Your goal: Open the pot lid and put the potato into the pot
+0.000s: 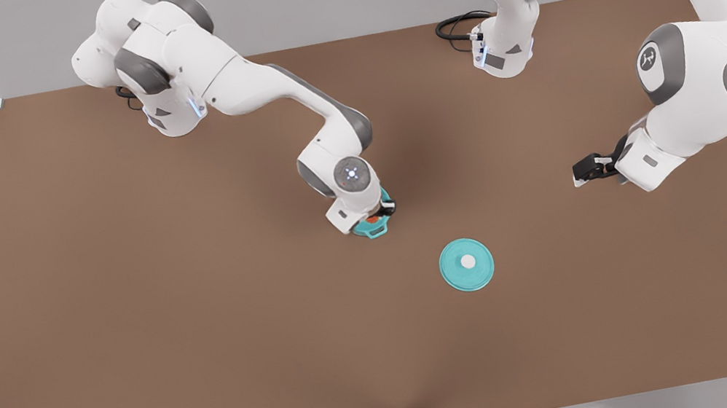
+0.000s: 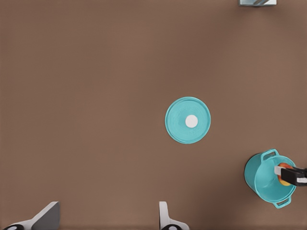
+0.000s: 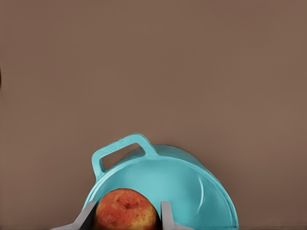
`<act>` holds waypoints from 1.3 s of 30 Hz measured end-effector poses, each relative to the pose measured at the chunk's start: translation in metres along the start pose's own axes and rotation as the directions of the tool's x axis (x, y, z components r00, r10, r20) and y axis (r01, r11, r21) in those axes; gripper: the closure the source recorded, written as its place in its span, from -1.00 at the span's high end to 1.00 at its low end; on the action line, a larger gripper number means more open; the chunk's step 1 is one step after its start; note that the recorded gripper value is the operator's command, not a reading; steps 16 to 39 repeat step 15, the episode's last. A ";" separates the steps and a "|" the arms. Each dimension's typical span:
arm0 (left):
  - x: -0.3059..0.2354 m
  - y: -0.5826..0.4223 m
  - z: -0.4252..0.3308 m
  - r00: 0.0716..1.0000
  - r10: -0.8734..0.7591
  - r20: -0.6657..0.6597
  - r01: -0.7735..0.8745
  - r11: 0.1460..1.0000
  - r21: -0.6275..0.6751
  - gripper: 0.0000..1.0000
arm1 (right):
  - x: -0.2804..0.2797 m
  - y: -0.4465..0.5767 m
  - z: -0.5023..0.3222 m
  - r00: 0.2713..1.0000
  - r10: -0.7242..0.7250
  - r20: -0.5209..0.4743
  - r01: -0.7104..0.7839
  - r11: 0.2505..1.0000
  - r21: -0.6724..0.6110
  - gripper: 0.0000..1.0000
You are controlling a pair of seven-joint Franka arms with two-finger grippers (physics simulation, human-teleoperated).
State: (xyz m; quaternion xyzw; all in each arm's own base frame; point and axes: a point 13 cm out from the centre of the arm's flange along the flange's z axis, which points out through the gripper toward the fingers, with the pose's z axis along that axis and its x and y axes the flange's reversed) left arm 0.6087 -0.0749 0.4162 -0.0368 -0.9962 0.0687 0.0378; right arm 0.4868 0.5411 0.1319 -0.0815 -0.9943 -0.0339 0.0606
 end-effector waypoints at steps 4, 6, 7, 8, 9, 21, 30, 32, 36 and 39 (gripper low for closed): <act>0.000 0.000 0.000 1.000 0.000 0.000 0.000 1.000 0.000 1.00 | 0.001 -0.001 0.001 1.000 0.026 -0.002 -0.026 1.000 0.005 1.00; 0.000 0.001 0.000 1.000 0.001 0.000 -0.001 1.000 0.000 1.00 | 0.001 -0.002 -0.002 0.999 0.038 -0.001 -0.038 0.999 0.004 1.00; 0.000 0.001 0.000 1.000 0.002 0.000 -0.002 1.000 0.000 1.00 | -0.001 -0.002 -0.012 0.999 0.044 0.004 -0.044 0.999 -0.002 1.00; 0.000 0.000 0.000 1.000 0.002 0.001 -0.002 1.000 0.000 1.00 | -0.005 -0.004 -0.037 0.998 0.054 0.015 -0.054 0.998 -0.013 1.00; -0.002 0.000 0.001 1.000 0.004 0.002 -0.004 1.000 0.000 1.00 | -0.021 -0.016 -0.071 0.996 0.083 0.031 -0.082 0.996 -0.026 1.00; -0.010 -0.005 0.002 1.000 0.012 0.028 -0.012 1.000 -0.005 1.00 | -0.231 -0.456 -0.261 0.844 0.521 0.128 -0.531 0.846 0.052 1.00; -0.010 -0.005 0.002 1.000 0.012 0.028 -0.012 1.000 -0.005 1.00 | -0.231 -0.456 -0.261 0.844 0.521 0.128 -0.531 0.846 0.052 1.00; -0.010 -0.005 0.002 1.000 0.012 0.028 -0.012 1.000 -0.005 1.00 | -0.231 -0.456 -0.261 0.844 0.521 0.128 -0.531 0.846 0.052 1.00; -0.010 -0.005 0.002 1.000 0.012 0.028 -0.012 1.000 -0.005 1.00 | -0.231 -0.456 -0.261 0.844 0.521 0.128 -0.531 0.846 0.052 1.00; -0.010 -0.005 0.002 1.000 0.012 0.028 -0.012 1.000 -0.005 1.00 | -0.231 -0.456 -0.261 0.844 0.521 0.128 -0.531 0.846 0.052 1.00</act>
